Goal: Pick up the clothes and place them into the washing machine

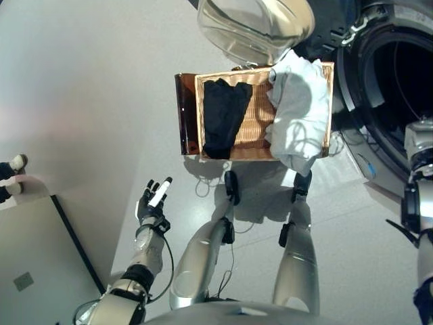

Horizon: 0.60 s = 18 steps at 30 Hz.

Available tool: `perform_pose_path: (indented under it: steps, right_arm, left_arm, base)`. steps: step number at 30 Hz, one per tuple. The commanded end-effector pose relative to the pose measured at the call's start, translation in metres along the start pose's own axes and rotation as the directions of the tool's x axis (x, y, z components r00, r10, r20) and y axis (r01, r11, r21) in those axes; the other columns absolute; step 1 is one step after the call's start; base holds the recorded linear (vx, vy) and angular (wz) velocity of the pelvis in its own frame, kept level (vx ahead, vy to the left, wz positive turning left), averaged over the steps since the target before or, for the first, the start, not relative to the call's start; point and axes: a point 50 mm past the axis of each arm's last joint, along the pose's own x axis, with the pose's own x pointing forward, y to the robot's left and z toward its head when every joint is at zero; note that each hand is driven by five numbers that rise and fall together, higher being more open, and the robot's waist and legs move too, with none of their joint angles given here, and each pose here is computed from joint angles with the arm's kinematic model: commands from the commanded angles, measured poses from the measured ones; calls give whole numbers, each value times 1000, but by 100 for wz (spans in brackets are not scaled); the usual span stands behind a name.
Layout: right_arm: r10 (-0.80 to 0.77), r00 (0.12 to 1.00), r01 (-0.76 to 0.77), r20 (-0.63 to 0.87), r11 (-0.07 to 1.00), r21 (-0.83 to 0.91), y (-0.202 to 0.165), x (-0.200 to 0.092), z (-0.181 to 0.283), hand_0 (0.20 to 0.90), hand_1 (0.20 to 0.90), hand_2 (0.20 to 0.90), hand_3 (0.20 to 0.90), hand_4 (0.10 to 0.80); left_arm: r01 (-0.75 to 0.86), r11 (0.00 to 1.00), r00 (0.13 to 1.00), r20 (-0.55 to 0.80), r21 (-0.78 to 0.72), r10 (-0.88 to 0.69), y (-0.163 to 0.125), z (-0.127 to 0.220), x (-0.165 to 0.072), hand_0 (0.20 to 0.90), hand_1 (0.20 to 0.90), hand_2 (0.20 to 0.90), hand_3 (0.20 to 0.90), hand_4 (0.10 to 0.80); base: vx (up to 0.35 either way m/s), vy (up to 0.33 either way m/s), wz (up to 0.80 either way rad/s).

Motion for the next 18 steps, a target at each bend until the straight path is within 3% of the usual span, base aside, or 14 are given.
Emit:
perform_pose_path:
  steps: [1, 18]
  right_arm:
    - [-287, 910, 298, 298, 954, 8, -27, 7, 19, 900, 900, 900, 900, 800]
    - [39, 922, -7, 385, 997, -82, 45, -76, -20, 900, 900, 900, 900, 800]
  left_arm:
    - [-158, 985, 986, 61, 65, 154, 42, 8, 0, 900, 900, 900, 900, 800]
    - [-214, 966, 976, 65, 147, 206, 50, 6, 0, 900, 900, 900, 900, 800]
  base:
    - [0, 0, 0]
    - [4, 5, 2]
